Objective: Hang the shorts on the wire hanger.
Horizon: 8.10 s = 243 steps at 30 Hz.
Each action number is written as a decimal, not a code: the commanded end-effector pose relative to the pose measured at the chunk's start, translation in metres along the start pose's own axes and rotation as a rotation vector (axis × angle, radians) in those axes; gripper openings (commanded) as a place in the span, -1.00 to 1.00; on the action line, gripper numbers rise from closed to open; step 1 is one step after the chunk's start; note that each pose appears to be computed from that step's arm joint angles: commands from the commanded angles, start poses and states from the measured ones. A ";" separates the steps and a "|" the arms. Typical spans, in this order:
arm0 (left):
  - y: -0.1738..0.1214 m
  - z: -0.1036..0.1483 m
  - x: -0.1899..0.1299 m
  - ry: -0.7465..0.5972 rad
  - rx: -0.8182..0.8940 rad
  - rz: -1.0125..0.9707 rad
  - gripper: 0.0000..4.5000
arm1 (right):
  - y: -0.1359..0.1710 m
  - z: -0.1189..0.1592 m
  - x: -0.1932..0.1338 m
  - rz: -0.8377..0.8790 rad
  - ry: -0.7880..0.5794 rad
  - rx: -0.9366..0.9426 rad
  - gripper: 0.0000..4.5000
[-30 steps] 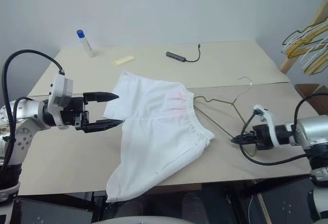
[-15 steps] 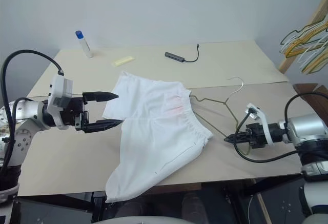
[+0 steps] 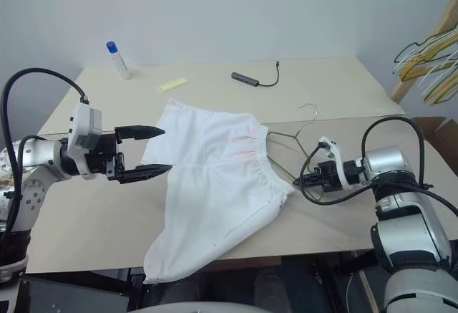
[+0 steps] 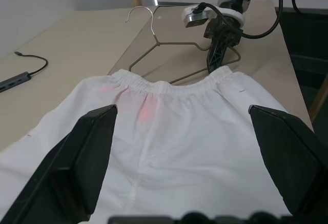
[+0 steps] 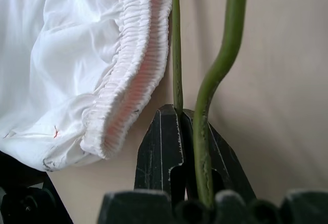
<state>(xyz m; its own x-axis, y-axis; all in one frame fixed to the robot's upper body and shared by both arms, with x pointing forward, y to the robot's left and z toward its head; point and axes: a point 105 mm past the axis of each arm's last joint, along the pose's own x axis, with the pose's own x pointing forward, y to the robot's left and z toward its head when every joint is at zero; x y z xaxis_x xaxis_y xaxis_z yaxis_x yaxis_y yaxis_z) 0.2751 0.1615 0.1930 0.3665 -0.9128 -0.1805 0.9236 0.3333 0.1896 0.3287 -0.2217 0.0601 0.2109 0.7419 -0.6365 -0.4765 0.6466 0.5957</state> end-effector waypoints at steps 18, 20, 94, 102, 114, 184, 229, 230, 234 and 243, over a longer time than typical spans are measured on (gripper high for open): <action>0.016 0.012 0.009 -0.019 0.102 -0.025 0.98 | 0.059 0.083 -0.046 -0.238 -0.252 -0.673 -1.00; 0.024 0.016 0.011 -0.022 0.132 -0.025 0.98 | 0.071 0.084 -0.045 -0.340 -0.221 -0.882 -1.00; 0.074 -0.011 0.025 0.206 0.262 -0.088 -1.00 | 0.101 0.057 0.068 -0.119 -0.431 -0.468 0.59; 0.074 -0.014 0.020 0.214 0.253 -0.070 -1.00 | 0.106 0.062 0.062 -0.101 -0.510 -0.446 -0.68; 0.082 -0.035 0.001 0.313 0.193 -0.033 -1.00 | 0.088 0.062 0.013 -0.220 -0.654 -0.447 -0.99; 0.091 -0.089 0.026 0.516 0.318 0.036 -1.00 | 0.151 0.075 -0.006 -0.063 -0.514 -0.771 -0.39; 0.066 -0.022 0.045 0.259 0.385 -0.152 -0.49 | 0.133 0.106 0.018 -0.081 0.046 -1.105 -0.96; 0.065 -0.020 0.045 0.236 0.370 -0.164 -0.37 | 0.134 0.104 0.016 -0.070 0.040 -1.089 -0.96; 0.076 -0.012 0.044 0.199 0.357 -0.119 0.19 | 0.131 0.090 0.003 -0.044 0.018 -0.991 -0.96; 0.122 0.037 0.028 0.060 0.401 0.159 0.97 | 0.112 0.036 -0.022 -0.099 -0.090 -0.657 -0.96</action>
<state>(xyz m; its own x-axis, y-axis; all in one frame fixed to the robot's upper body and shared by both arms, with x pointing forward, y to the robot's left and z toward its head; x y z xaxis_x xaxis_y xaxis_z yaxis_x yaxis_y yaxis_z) 0.3906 0.1628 0.2196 0.4729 -0.8423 -0.2586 0.7996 0.2869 0.5277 0.3051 -0.1576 0.1397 0.2742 0.7020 -0.6573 -0.8819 0.4561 0.1192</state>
